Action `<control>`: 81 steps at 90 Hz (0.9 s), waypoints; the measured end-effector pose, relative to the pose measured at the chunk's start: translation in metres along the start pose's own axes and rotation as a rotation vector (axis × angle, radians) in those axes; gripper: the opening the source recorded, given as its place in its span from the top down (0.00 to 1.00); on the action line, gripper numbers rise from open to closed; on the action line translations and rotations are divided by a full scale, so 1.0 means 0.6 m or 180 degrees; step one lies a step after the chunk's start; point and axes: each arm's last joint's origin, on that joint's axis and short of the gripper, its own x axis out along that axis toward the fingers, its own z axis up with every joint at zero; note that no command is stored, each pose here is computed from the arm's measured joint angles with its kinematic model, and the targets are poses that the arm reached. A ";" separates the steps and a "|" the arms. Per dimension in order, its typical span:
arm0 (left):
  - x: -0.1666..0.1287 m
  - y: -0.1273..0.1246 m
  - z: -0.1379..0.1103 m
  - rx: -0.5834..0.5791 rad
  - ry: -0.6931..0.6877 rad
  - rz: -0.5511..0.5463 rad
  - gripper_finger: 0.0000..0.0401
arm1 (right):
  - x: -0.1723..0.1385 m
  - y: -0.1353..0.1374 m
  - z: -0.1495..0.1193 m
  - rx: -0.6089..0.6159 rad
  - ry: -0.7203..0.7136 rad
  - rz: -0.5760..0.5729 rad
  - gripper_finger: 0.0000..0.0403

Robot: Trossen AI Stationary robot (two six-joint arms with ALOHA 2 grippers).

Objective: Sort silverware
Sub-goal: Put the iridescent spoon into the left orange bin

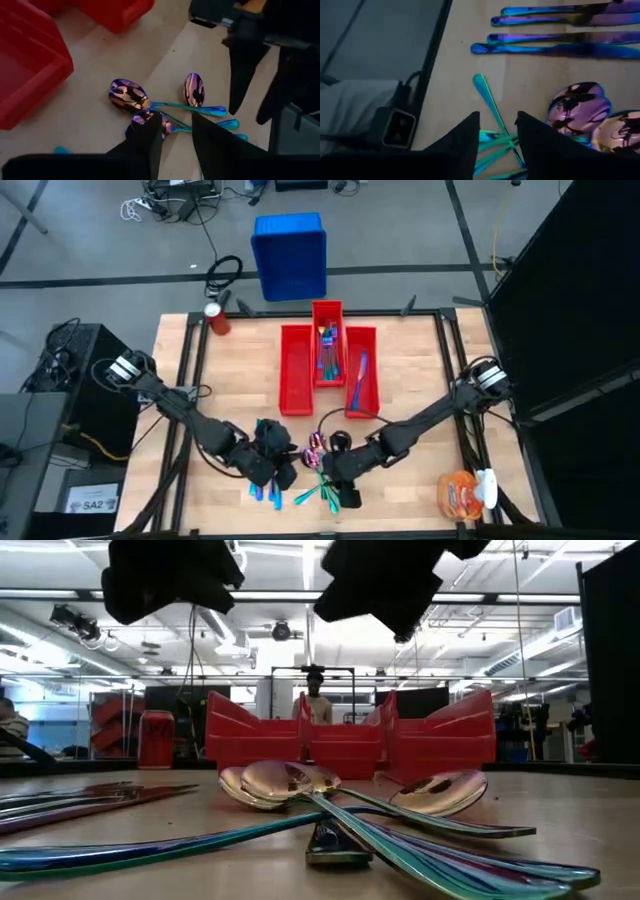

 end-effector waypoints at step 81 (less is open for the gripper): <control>0.001 0.008 -0.003 0.0134 0.0066 0.0135 0.78 | -0.011 0.019 -0.031 0.0231 0.0485 -0.0613 0.67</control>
